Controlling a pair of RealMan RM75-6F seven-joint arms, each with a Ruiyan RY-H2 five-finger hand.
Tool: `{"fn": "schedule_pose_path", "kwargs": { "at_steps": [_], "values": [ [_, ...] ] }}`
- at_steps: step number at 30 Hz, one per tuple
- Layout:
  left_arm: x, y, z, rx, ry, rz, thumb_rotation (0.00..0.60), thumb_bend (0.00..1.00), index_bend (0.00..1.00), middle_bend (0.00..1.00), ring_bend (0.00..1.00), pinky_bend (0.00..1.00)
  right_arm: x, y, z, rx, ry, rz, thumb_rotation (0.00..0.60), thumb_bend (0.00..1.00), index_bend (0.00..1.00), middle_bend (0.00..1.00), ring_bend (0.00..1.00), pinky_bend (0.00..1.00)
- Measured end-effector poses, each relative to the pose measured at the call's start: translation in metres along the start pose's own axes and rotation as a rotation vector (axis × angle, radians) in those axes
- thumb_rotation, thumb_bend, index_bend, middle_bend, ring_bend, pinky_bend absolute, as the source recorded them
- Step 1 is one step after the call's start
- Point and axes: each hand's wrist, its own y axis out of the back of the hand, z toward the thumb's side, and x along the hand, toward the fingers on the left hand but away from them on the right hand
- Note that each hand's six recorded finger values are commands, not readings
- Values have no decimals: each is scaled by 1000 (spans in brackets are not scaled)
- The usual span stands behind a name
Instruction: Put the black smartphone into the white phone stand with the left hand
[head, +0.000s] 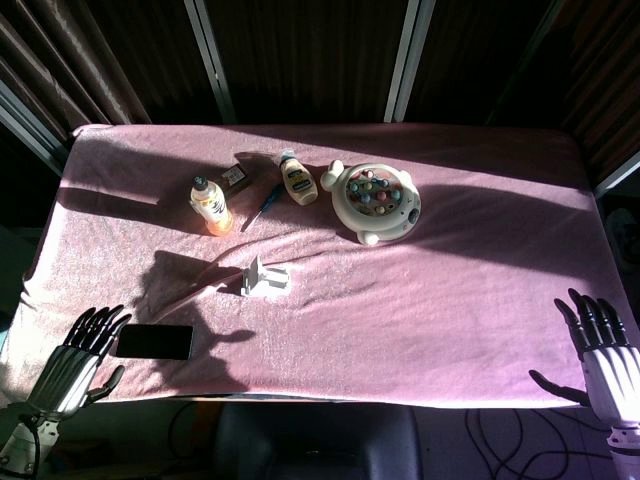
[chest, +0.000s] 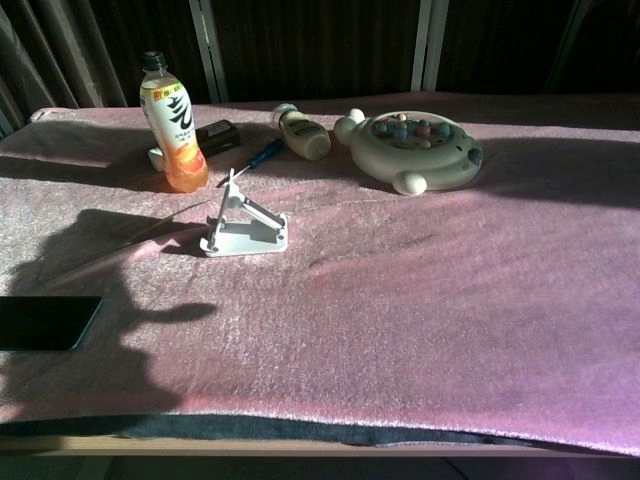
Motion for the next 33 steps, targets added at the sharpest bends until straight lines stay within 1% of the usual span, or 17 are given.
{"fn": "schedule_pose_path", "kwargs": {
  "at_steps": [4,7,9,13,14,17,20,23,25,28,30,33],
  "values": [
    [1,-3,4,-3,-21,-8,600,347,0,6,0,0,0,0,0,-4,-1,5,600,235,0,0,0,0],
    [4,-9,9,-11,-52,-46,600,336,0,6,0,0,-1,-2,2,-3,7,11,600,235,0,0,0,0],
    [6,-15,12,6,-67,-84,600,336,0,6,0,0,-2,-3,4,-1,16,19,600,235,0,0,0,0],
    [14,-28,22,79,-94,-162,600,337,0,10,0,0,-3,-6,9,1,47,45,600,235,0,0,0,0],
    [18,-33,25,107,-101,-194,600,337,0,12,0,0,-3,-7,10,-2,53,48,600,235,0,0,0,0],
    [27,-47,29,176,-107,-255,600,337,0,30,0,0,-5,-8,13,-8,69,57,600,235,0,0,0,0],
    [39,-61,35,226,-106,-307,600,338,2,41,0,0,-5,-8,14,-9,73,61,600,235,0,0,0,0],
    [47,-66,40,237,-109,-319,600,341,20,71,0,0,-6,-9,15,-13,81,66,600,235,0,0,0,0],
    [51,-71,42,248,-109,-332,600,341,22,74,0,0,-6,-9,17,-15,93,71,600,236,0,0,0,0],
    [59,-82,40,292,-89,-364,600,341,15,69,0,0,-5,-9,21,-23,114,80,600,235,0,0,0,0],
    [64,-88,37,324,-62,-374,600,342,7,67,0,0,-5,-9,20,-24,113,80,600,235,0,0,0,0],
    [70,-94,32,345,-24,-393,600,342,0,59,0,0,-6,-9,20,-22,106,81,600,235,0,0,0,0]
  ]
}}
